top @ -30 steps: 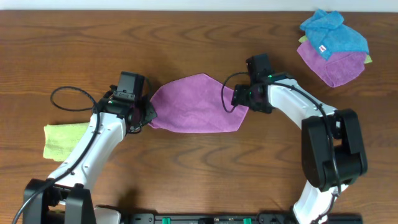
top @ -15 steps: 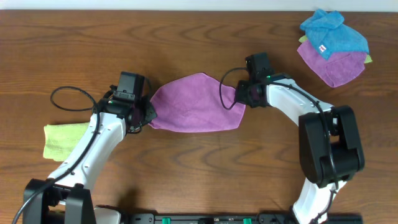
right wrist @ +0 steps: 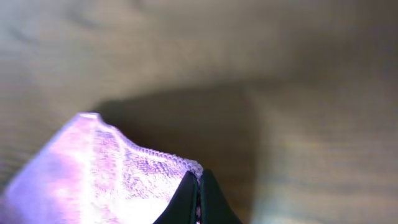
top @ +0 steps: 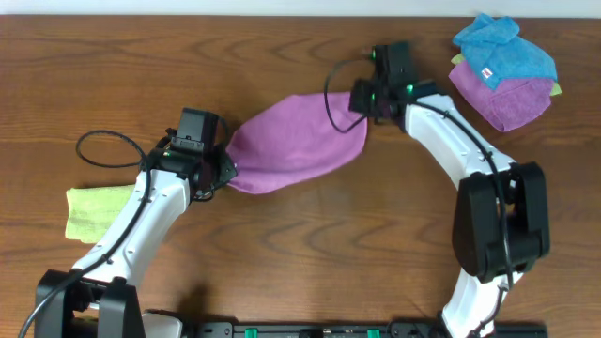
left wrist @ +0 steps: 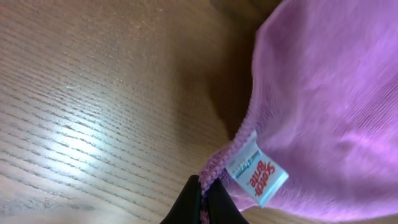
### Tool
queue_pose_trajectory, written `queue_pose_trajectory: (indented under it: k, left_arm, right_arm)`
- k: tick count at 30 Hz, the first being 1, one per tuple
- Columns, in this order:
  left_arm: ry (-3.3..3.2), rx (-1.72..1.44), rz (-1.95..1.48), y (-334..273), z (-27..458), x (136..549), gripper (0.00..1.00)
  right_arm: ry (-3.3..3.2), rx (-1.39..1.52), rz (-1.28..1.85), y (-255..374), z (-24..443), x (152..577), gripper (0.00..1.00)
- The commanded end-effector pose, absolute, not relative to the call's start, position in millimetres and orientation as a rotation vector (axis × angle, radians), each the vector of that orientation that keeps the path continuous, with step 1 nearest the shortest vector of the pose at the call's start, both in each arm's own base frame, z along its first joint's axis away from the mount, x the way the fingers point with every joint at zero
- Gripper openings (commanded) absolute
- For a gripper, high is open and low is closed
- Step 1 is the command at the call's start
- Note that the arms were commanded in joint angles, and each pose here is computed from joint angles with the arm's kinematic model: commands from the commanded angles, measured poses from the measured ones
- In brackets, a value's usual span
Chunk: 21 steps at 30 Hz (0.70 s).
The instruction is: Fold the cloth
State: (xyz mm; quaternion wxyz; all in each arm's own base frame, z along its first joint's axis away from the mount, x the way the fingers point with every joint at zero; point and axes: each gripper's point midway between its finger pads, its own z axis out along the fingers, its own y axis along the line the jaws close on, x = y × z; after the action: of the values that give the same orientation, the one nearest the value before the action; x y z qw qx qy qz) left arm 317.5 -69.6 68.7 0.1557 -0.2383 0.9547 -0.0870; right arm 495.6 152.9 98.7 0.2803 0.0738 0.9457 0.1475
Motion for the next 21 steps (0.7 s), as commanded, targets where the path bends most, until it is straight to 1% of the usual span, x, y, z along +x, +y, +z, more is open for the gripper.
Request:
queue_pose_trajectory:
  k: [1,5,10,21]
  left_arm:
    - [2.718,-0.687,-0.263,-70.8,71.8,324.2,0.06]
    - [2.693,-0.696,-0.278,-71.8,74.0,329.5,0.06]
    - [2.664,-0.712,-0.296,-72.9,76.6,335.3,0.06]
    - [2.652,-0.735,-0.303,-73.0,77.4,337.0,0.06]
  right_arm:
    - [2.438,0.131,0.415,163.2,133.1,515.6,0.01]
    - [2.326,0.116,0.448,169.0,158.1,535.0,0.01]
    - [2.261,0.098,0.474,179.7,159.6,548.9,0.01]
    - [2.226,0.054,0.523,237.2,97.1,567.3,0.01]
